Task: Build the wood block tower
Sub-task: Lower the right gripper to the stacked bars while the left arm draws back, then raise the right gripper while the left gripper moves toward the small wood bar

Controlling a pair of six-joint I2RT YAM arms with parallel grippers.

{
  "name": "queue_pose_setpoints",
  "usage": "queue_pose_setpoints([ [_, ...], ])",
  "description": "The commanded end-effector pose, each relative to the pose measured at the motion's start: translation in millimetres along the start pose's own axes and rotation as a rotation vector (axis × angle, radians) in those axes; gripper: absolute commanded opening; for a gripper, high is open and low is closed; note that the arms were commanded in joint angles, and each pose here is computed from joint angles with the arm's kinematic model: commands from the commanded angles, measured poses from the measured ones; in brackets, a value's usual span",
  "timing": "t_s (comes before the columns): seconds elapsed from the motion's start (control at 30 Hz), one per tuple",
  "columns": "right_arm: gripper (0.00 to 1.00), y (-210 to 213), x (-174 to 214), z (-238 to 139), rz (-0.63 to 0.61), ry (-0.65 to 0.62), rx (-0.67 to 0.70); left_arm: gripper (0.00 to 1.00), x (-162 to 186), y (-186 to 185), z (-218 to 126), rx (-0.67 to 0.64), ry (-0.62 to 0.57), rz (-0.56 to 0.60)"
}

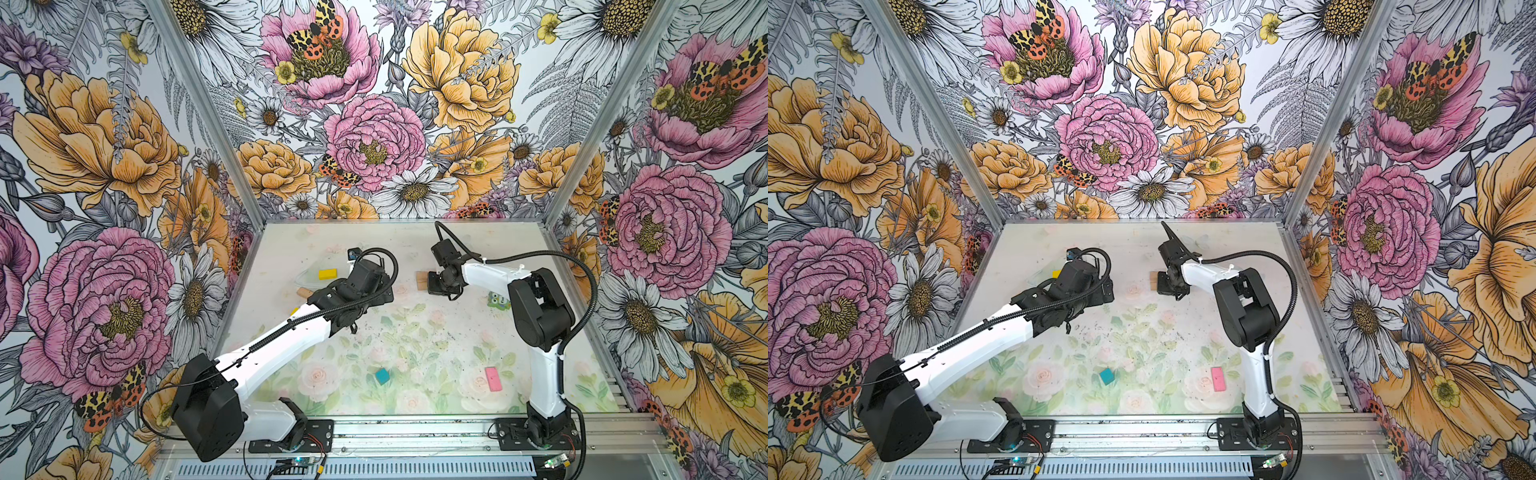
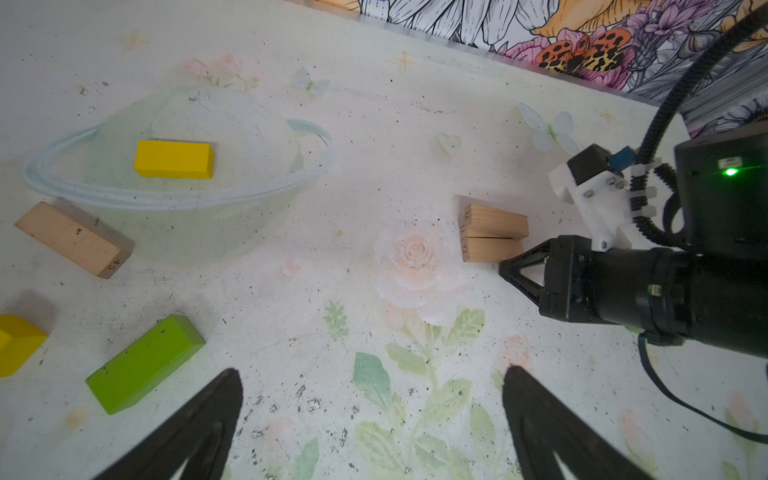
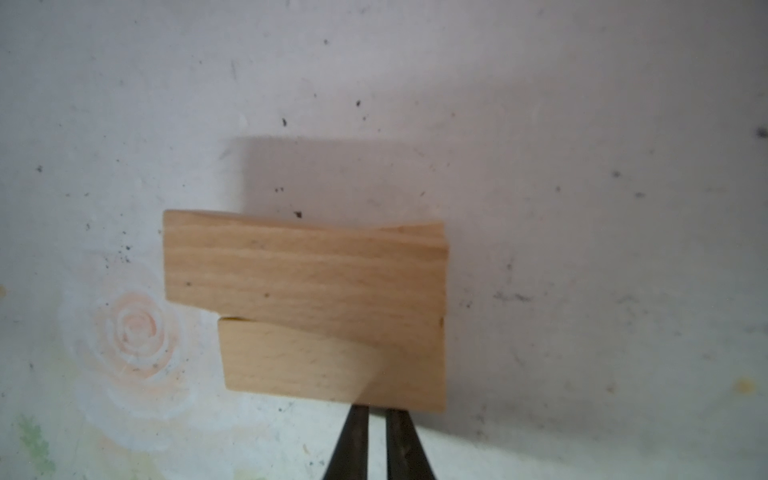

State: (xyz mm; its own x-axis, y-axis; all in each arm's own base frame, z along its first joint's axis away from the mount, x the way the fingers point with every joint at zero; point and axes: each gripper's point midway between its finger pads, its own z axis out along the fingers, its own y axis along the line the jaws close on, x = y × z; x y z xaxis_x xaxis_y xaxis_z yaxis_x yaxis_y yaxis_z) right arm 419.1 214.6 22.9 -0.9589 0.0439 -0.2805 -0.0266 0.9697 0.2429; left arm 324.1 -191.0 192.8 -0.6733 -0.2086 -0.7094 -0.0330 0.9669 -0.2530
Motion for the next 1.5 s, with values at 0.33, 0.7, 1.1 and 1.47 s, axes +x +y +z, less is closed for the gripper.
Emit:
queue_pose_setpoints([
  [0.33, 0.21, 14.2, -4.8, -33.7, -0.023, -0.028, -0.034, 0.99, -4.3, -3.5, -7.7, 0.044, -0.010, -0.005],
  [0.7, 0.46, 50.8, -10.8, -149.2, -0.074, -0.200, -0.149, 0.99, -8.7, 53.7, -4.3, -0.090, -0.007, -0.060],
  [1.1, 0.59, 65.7, 3.3, -176.6, -0.120, -0.233, -0.189, 0.99, 9.4, 118.5, -9.6, -0.204, 0.021, -0.159],
  [1.47, 0.62, 88.6, 7.4, -164.1, -0.170, -0.193, -0.226, 0.99, 21.5, 172.0, -6.2, -0.319, 0.044, -0.257],
])
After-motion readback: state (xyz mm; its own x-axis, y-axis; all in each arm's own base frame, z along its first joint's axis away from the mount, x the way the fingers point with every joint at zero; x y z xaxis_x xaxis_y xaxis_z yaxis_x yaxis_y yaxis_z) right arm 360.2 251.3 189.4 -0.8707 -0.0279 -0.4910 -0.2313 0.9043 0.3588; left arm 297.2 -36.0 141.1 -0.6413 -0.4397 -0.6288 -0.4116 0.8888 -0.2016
